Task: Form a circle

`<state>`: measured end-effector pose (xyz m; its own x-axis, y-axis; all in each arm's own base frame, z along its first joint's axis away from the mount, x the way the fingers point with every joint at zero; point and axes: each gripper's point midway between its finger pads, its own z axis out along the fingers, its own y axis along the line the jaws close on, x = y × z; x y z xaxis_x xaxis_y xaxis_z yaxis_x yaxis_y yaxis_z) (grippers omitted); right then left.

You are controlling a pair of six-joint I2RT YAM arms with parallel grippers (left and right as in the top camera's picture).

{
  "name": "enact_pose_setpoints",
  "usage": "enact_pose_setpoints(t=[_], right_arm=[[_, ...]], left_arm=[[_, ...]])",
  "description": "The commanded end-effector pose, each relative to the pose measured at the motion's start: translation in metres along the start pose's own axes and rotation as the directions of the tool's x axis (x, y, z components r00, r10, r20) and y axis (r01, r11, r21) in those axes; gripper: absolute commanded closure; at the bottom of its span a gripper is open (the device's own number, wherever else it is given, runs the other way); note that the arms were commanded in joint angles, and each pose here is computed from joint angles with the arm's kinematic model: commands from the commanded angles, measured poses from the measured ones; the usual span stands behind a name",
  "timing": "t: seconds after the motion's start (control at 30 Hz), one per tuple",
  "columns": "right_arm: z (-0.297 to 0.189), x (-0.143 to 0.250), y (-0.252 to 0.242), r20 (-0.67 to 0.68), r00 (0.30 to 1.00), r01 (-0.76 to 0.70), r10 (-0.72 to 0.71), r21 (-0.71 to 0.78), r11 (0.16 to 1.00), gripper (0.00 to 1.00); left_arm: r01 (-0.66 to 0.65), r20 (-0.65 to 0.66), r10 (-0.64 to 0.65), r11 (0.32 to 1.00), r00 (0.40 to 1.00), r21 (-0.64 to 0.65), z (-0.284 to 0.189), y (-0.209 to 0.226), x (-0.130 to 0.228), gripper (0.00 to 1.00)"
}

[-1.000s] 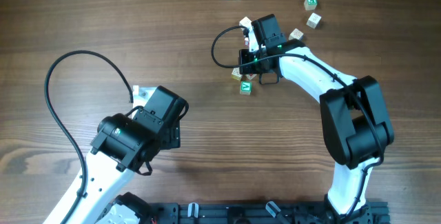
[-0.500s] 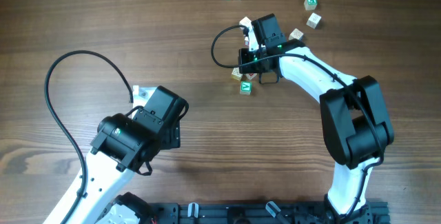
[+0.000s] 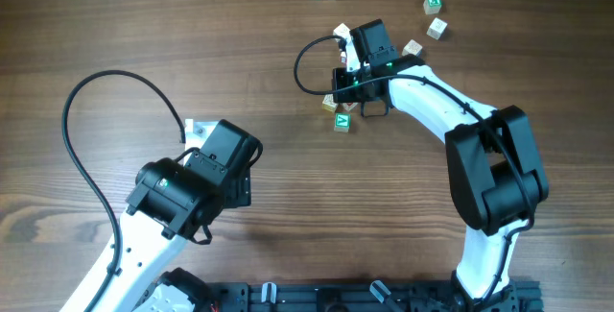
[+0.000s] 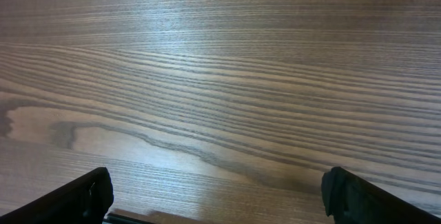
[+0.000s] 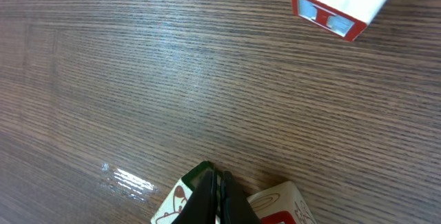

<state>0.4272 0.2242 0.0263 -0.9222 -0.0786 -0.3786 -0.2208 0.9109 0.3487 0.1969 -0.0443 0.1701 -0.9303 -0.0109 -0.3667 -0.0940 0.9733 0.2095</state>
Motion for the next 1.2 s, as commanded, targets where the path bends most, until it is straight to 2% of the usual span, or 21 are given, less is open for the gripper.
enact_pose_setpoints(t=[0.0, 0.47, 0.93, 1.17], right_arm=[[-0.012, -0.009, 0.013, 0.028, 0.999, 0.045, -0.044, -0.044, 0.998, 0.95], [-0.013, -0.02, 0.01, 0.073, 0.996, 0.052, -0.05, -0.021, 0.998, 0.95], [-0.012, -0.008, 0.009, 0.027, 0.999, 0.042, -0.041, -0.024, 0.999, 0.96], [-0.013, -0.013, 0.012, 0.047, 0.998, 0.049, -0.047, -0.035, 0.998, 0.96]], left_arm=[[0.02, -0.002, -0.02, 1.0, 1.0, 0.008, 0.0, 0.0, 0.001, 0.0], [0.02, -0.002, -0.02, 1.0, 1.0, 0.008, 0.0, 0.0, 0.001, 0.0], [0.02, -0.002, -0.02, 1.0, 1.0, 0.008, 0.0, 0.0, 0.001, 0.0], [0.02, -0.002, -0.02, 1.0, 1.0, 0.008, 0.0, 0.0, 0.001, 0.0]])
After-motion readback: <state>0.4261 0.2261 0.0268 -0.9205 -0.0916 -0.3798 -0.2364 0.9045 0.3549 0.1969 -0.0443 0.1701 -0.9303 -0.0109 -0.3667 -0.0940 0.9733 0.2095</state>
